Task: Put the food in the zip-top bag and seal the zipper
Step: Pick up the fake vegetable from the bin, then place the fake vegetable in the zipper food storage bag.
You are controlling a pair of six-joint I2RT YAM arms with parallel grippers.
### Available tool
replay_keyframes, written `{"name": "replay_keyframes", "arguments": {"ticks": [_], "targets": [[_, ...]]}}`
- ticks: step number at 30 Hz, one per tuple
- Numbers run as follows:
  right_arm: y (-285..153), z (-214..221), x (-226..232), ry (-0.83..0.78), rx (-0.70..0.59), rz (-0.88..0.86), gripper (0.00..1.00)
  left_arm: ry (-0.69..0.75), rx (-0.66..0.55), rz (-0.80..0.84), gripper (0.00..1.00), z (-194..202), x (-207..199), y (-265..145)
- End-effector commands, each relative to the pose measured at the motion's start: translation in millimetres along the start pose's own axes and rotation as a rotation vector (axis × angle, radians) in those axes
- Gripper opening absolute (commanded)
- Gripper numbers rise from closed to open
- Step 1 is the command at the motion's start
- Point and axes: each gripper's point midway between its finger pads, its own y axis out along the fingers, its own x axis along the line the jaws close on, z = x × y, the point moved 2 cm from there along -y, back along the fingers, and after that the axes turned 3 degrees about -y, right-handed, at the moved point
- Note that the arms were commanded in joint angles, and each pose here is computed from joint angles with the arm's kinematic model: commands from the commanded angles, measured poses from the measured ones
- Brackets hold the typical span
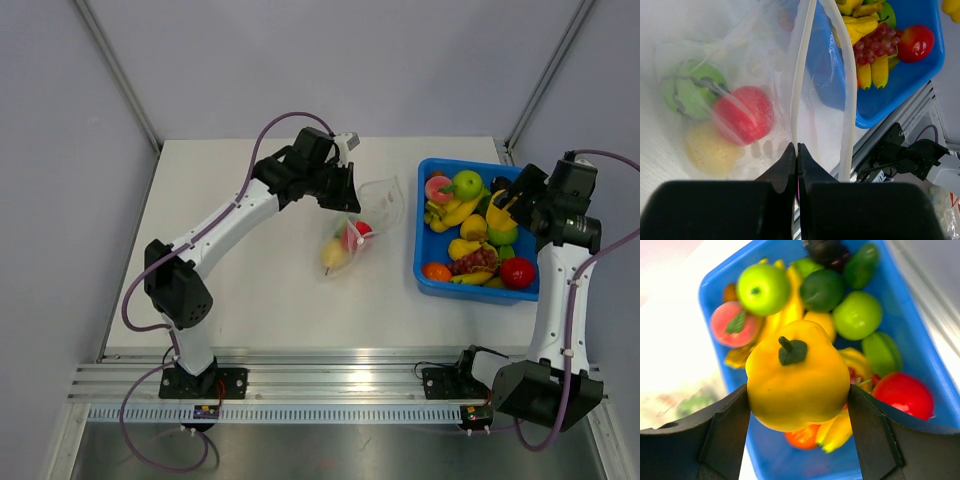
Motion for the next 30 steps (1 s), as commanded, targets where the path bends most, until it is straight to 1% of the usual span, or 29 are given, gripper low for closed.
{"name": "replay_keyframes", "arguments": {"ticks": [1,3,6,10,11,14,17,18,19,20,23,25,26,27,28,30], "targets": [[-25,-3,29,0.007,0.019,-0.172,0.36,0.009,-0.036,0.095,0.00,-19,-24,-3],[-36,-8,39,0.005,0.003,-0.222,0.36,0.013,-0.040,0.104,0.00,-21,-29,-3],[-53,-9,66,-0.010,0.004,-0.330,0.36,0.010,-0.032,0.112,0.00,-19,-32,0],[-72,-3,116,-0.039,0.012,-0.480,0.38,0.003,-0.023,0.114,0.00,-18,-33,4],[-79,7,136,-0.055,0.039,-0.535,0.38,0.004,-0.024,0.115,0.00,-18,-34,3],[-83,22,169,-0.071,0.069,-0.624,0.39,0.008,-0.031,0.111,0.00,-19,-34,0],[-73,39,188,-0.085,0.106,-0.634,0.39,0.009,-0.031,0.104,0.00,-19,-33,-1],[-76,52,201,-0.112,0.131,-0.664,0.39,0.009,-0.031,0.104,0.00,-18,-33,-1],[-73,55,207,-0.114,0.127,-0.661,0.39,0.007,-0.031,0.104,0.00,-18,-33,-1],[-69,69,217,-0.136,0.152,-0.661,0.39,0.007,-0.029,0.106,0.00,-18,-35,-2],[-58,87,229,-0.157,0.189,-0.649,0.39,0.008,-0.030,0.110,0.00,-18,-36,-3],[-53,100,235,-0.175,0.204,-0.638,0.41,0.009,-0.033,0.108,0.00,-18,-35,-6],[-48,107,236,-0.184,0.221,-0.629,0.45,0.013,-0.036,0.109,0.00,-18,-37,-7],[-46,111,237,-0.192,0.228,-0.621,0.53,0.012,-0.038,0.109,0.00,-18,-37,-9],[-44,116,237,-0.203,0.242,-0.612,0.71,0.017,-0.039,0.108,0.00,-18,-36,-9],[-40,119,235,-0.215,0.244,-0.591,0.85,0.019,-0.043,0.110,0.00,-19,-36,-10]]}}
